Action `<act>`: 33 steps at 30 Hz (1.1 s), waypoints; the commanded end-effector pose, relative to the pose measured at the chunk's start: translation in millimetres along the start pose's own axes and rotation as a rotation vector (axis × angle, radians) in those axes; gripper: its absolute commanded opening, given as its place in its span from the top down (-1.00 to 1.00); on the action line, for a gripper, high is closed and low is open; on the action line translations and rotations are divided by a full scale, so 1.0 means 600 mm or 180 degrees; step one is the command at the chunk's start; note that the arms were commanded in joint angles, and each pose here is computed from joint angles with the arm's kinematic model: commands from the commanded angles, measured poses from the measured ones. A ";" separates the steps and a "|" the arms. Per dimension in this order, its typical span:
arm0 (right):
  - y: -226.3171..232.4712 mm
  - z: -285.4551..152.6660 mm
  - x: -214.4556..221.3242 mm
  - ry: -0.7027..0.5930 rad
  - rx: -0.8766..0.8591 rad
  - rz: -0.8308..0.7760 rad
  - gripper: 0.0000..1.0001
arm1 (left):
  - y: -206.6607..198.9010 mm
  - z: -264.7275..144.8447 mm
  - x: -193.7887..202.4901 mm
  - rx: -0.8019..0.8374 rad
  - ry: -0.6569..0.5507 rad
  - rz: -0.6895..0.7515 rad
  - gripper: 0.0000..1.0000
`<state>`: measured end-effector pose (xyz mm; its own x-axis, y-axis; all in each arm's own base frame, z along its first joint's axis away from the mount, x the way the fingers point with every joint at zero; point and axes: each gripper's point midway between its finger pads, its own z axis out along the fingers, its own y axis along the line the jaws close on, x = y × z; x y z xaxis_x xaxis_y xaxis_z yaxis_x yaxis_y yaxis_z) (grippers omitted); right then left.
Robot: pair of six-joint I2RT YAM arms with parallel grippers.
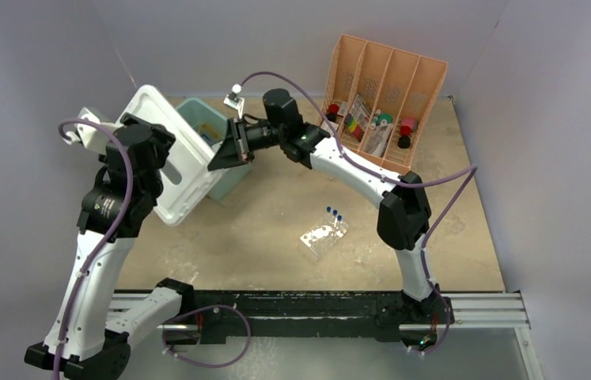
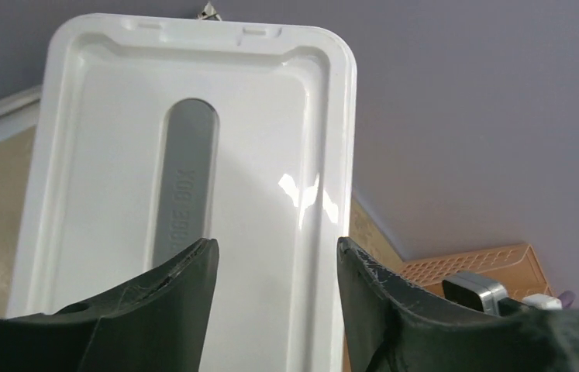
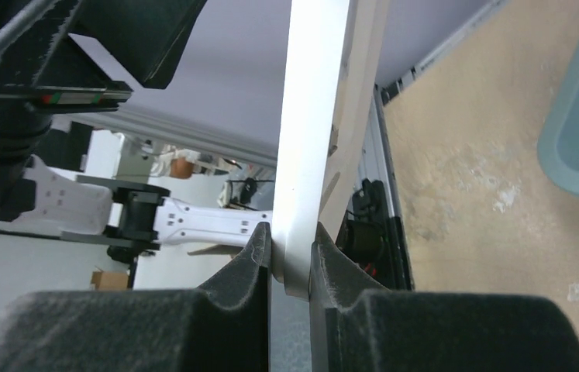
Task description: Organize the chemistry lab equipment
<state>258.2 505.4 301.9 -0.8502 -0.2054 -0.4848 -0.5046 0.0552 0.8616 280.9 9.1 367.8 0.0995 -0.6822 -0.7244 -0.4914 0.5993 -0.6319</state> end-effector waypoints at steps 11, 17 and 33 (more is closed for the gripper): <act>-0.008 -0.151 -0.142 -0.0337 -0.0263 0.0223 1.00 | -0.074 0.109 0.057 0.0166 0.0693 0.0850 -0.33; -0.054 -0.145 -0.141 -0.0213 -0.0343 0.0509 1.00 | -0.026 0.198 0.074 -0.0150 0.0910 0.0729 -0.30; -0.206 -0.141 -0.144 -0.0250 0.0050 0.1067 0.41 | 0.135 0.266 0.159 -0.0475 0.1572 0.0356 -0.39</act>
<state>399.9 437.9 242.9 -0.9851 -0.1104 -0.1318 -0.1442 0.1127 0.9831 376.8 60.3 199.1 -0.3631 -0.7541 -0.5472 -0.6486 0.6262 -0.4326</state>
